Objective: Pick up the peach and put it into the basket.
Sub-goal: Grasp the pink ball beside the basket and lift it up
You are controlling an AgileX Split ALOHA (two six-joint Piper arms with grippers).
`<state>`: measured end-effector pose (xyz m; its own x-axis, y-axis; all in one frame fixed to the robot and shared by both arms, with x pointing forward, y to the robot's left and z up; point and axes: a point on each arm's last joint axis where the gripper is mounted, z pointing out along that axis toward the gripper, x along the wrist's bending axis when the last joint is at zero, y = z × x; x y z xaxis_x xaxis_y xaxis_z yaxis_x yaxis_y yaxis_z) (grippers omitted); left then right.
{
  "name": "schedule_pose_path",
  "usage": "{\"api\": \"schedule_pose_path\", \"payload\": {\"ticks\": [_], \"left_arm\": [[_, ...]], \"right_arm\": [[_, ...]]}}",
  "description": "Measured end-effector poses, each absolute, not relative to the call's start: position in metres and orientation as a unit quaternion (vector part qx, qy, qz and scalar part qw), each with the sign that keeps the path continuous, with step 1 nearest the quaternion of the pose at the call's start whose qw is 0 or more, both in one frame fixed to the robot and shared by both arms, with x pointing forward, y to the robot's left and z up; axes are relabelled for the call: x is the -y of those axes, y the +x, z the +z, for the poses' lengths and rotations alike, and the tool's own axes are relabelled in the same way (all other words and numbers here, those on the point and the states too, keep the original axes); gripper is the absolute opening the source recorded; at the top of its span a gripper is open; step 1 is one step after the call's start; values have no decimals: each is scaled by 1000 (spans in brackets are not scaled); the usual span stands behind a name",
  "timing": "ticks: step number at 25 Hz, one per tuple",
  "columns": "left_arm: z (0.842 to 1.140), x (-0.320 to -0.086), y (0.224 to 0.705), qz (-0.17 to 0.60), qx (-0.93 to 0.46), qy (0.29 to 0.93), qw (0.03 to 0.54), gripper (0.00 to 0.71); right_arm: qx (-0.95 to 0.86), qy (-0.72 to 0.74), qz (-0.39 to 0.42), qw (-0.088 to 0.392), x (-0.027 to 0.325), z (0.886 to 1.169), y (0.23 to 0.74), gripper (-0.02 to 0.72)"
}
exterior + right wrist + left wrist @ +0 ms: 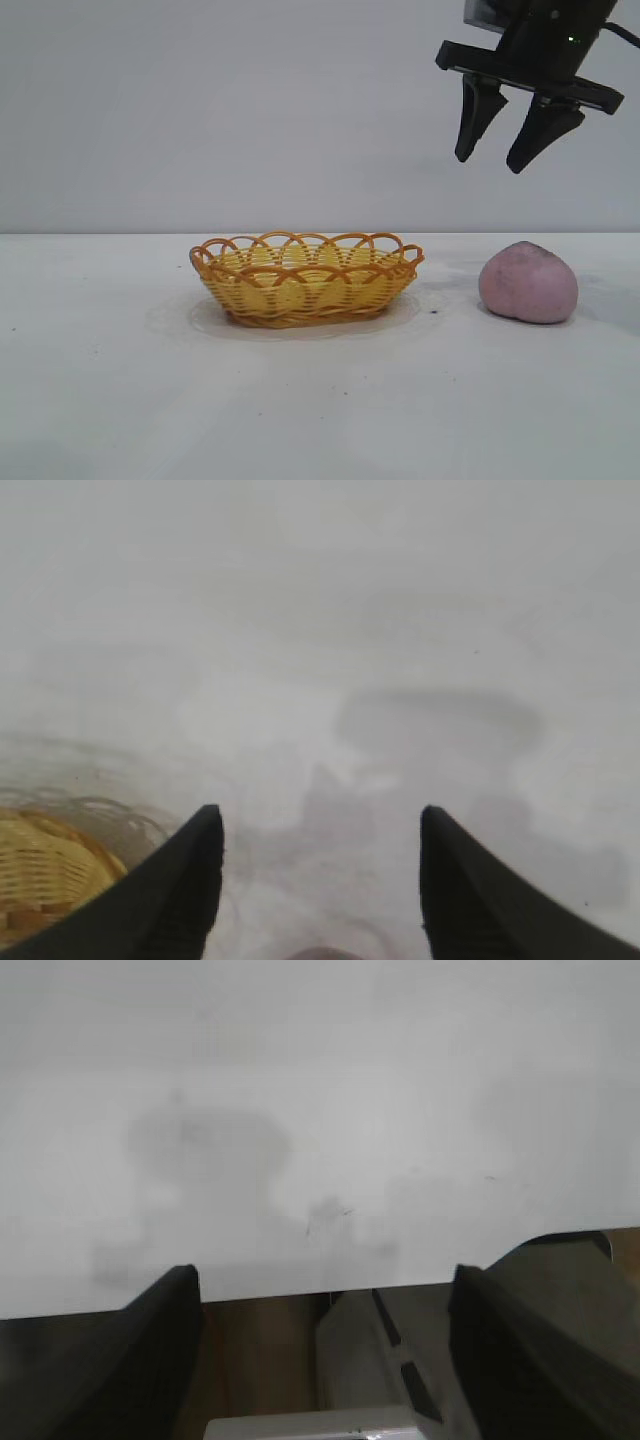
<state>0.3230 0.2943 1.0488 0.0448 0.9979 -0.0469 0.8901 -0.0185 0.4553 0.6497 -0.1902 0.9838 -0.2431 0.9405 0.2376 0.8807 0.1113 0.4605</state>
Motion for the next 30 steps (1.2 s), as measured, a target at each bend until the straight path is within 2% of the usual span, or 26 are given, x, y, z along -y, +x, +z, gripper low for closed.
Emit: {"api": "schedule_pose_path", "payload": {"ticks": [6, 10, 12, 19, 25, 30], "left_arm": [[1064, -296, 258, 262, -632, 661, 308, 461], [1053, -298, 232, 320, -603, 634, 362, 461], [1044, -298, 230, 327, -602, 632, 363, 461], [1043, -299, 230, 334, -600, 629, 365, 461], [1043, -299, 230, 334, -599, 629, 366, 461], [1043, -299, 230, 335, -599, 628, 366, 461]], "right_arm": [[-746, 611, 258, 55, 190, 983, 649, 370], [-754, 606, 247, 57, 192, 982, 648, 370], [-760, 600, 240, 65, 193, 982, 648, 370], [-773, 590, 223, 68, 195, 985, 646, 370], [-778, 581, 227, 80, 197, 1004, 641, 370], [-789, 576, 203, 70, 199, 1005, 635, 370]]}}
